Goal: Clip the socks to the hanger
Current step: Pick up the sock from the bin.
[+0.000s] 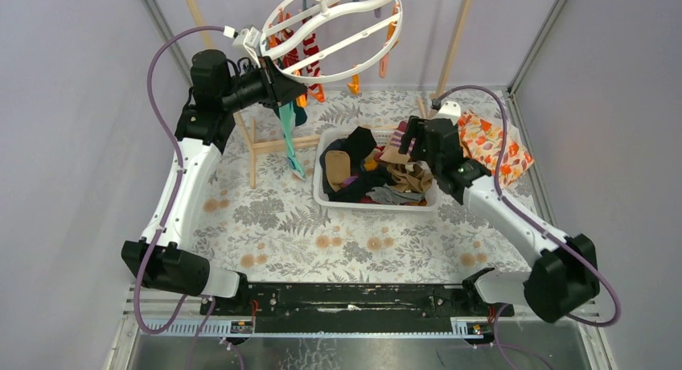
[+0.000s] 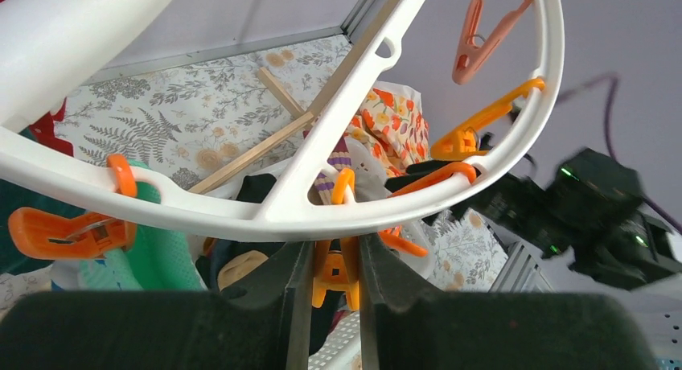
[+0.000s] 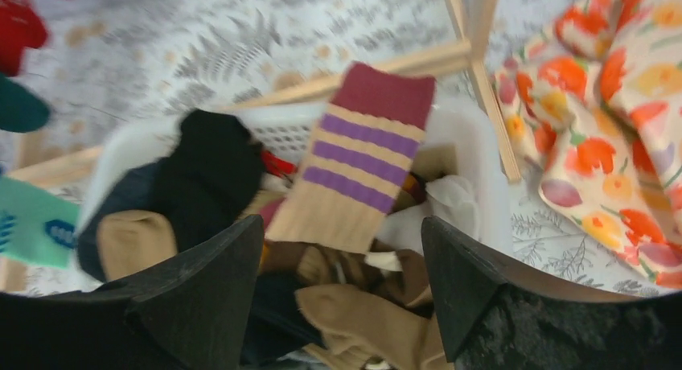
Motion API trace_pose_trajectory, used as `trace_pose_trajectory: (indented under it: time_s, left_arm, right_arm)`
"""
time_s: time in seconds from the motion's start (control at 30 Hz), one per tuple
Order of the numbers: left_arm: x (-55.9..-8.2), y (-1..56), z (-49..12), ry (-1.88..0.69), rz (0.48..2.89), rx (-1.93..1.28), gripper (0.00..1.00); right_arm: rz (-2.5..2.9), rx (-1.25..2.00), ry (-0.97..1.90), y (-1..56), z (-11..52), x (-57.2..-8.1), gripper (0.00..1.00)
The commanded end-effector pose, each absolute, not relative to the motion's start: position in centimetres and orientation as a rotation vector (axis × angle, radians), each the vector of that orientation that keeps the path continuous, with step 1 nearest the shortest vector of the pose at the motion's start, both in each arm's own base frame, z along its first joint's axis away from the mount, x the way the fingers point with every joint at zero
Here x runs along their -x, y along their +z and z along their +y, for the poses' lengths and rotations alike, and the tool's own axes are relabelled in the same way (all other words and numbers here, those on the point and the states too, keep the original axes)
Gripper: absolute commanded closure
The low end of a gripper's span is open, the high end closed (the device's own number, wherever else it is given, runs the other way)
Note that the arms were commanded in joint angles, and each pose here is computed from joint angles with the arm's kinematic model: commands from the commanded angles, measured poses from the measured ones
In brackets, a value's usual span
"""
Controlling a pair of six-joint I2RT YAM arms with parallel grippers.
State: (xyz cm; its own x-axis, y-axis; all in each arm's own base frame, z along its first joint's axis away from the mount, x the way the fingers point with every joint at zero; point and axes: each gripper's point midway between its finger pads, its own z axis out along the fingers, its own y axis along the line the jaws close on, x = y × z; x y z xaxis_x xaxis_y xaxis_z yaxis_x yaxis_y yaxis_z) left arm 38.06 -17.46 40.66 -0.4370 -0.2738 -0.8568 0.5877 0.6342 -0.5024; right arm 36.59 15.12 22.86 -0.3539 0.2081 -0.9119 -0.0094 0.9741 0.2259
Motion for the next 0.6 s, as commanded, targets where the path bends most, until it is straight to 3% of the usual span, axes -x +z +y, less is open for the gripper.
trace_pose_trajectory:
  time_s: [0.0,0.57]
  left_arm:
    - [-38.1,41.2,-17.0,-0.969,1.774,-0.239,0.95]
    - [-37.6,42.0,-17.3,-0.986,1.766,-0.275,0.95]
  right_arm:
    - [2.116,-0.257,0.402,19.8,14.0,-38.2,0.22]
    - [2.206,-0.465,0.777,15.3,12.2,-46.8,0.35]
